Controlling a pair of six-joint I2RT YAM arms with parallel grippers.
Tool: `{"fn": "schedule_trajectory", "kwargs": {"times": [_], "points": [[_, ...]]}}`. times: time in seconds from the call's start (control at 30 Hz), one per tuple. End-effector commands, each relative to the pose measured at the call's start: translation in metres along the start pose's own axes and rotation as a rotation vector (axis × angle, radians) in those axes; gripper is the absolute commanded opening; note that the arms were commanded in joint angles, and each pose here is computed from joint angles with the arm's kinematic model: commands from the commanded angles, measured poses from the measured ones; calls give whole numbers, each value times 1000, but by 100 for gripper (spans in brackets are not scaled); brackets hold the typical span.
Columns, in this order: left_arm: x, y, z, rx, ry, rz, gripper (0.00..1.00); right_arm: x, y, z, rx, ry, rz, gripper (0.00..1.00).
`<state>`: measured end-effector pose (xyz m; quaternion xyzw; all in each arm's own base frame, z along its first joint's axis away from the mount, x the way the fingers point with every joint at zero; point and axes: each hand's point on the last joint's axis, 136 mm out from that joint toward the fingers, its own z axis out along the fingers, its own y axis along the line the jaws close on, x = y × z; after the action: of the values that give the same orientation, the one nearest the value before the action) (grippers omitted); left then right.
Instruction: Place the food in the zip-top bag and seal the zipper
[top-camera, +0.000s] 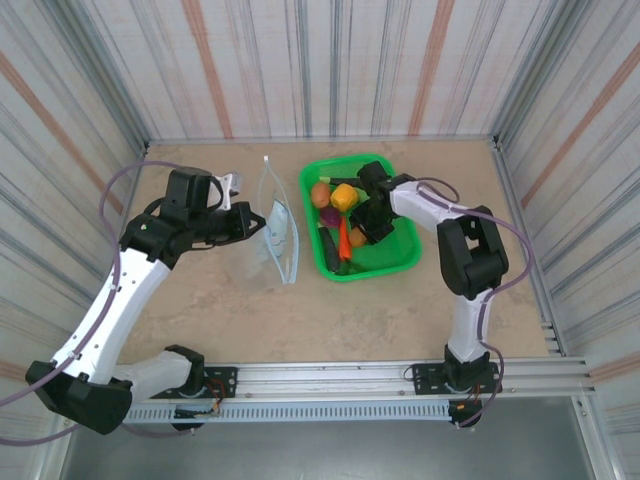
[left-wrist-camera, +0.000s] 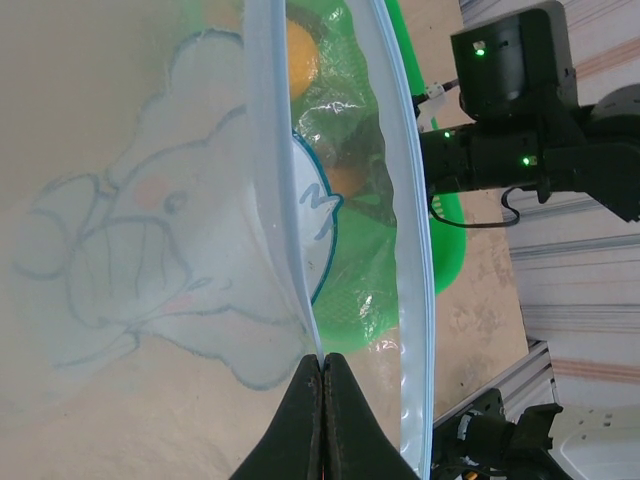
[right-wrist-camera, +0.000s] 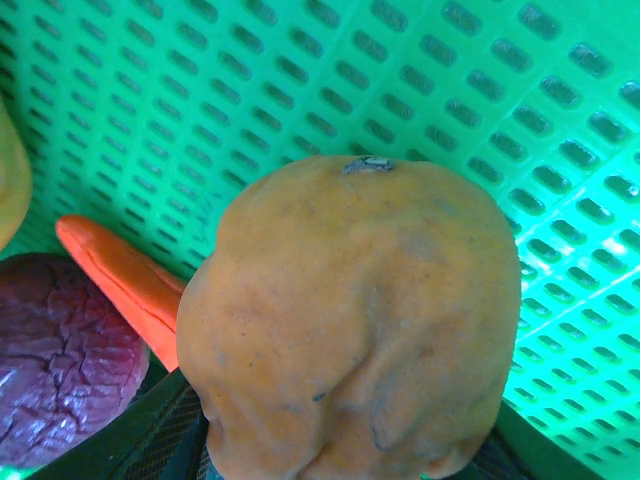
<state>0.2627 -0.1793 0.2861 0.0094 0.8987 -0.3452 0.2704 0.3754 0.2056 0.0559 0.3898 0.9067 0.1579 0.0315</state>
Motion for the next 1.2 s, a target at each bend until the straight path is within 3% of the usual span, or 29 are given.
{"fn": "schedule_trajectory", "kwargs": {"times": [0.0,0.2,0.33,0.5,0.67,0.8,0.93,1.17], "points": [[2,-2,-4,3,8,-7,0,-9,13,-39,-137,-65,-91,43],[3,-8,-2,18,37,10,0,5,42,-126,-431,-193,-365,41],[4,-9,1,23,53,7,0,57,73,-207,-789,-236,-677,40],[3,-11,7,30,74,0,0,134,91,-270,-1048,-176,-926,38],[2,-17,11,51,90,-1,0,191,104,-268,-1112,-73,-1037,38],[3,-23,10,64,94,12,0,213,111,-243,-1068,-23,-1087,38],[3,-26,4,72,79,19,0,215,110,-212,-988,-8,-1080,37],[0,-32,-12,68,49,43,0,192,91,-173,-796,-110,-1059,40]]}}
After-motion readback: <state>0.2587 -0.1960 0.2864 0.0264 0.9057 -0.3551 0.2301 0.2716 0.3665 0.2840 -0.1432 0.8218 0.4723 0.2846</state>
